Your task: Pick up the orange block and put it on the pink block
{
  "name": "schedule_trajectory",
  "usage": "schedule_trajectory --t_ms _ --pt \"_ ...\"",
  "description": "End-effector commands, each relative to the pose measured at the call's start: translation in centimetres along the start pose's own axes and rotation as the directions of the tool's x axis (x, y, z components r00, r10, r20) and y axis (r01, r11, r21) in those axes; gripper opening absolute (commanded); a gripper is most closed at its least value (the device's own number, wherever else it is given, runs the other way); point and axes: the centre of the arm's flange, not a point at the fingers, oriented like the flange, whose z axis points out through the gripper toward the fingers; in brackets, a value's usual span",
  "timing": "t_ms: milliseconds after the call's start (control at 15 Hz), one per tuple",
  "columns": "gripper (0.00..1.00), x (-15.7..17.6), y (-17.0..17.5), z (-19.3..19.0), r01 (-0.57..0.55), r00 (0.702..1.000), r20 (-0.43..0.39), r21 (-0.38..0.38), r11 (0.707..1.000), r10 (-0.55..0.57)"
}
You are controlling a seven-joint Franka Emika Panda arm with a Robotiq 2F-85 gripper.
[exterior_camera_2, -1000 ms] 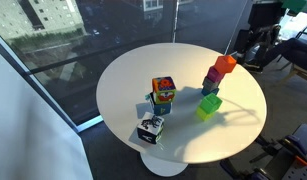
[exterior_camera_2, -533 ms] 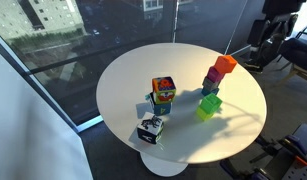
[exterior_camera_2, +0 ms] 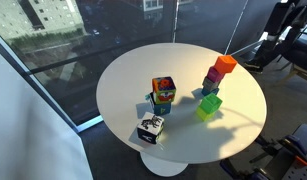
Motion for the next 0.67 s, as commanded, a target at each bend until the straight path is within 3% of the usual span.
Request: schedule_trajectory --t_ms 0,600 --pt "1.0 -2.8 0.4 -1.7 0.032 0.997 -0.072 -0.001 0.999 -0.032" --pt "1.0 -6.5 0.9 -4.7 0.081 0.968 -0.237 0.012 0.997 -0.076"
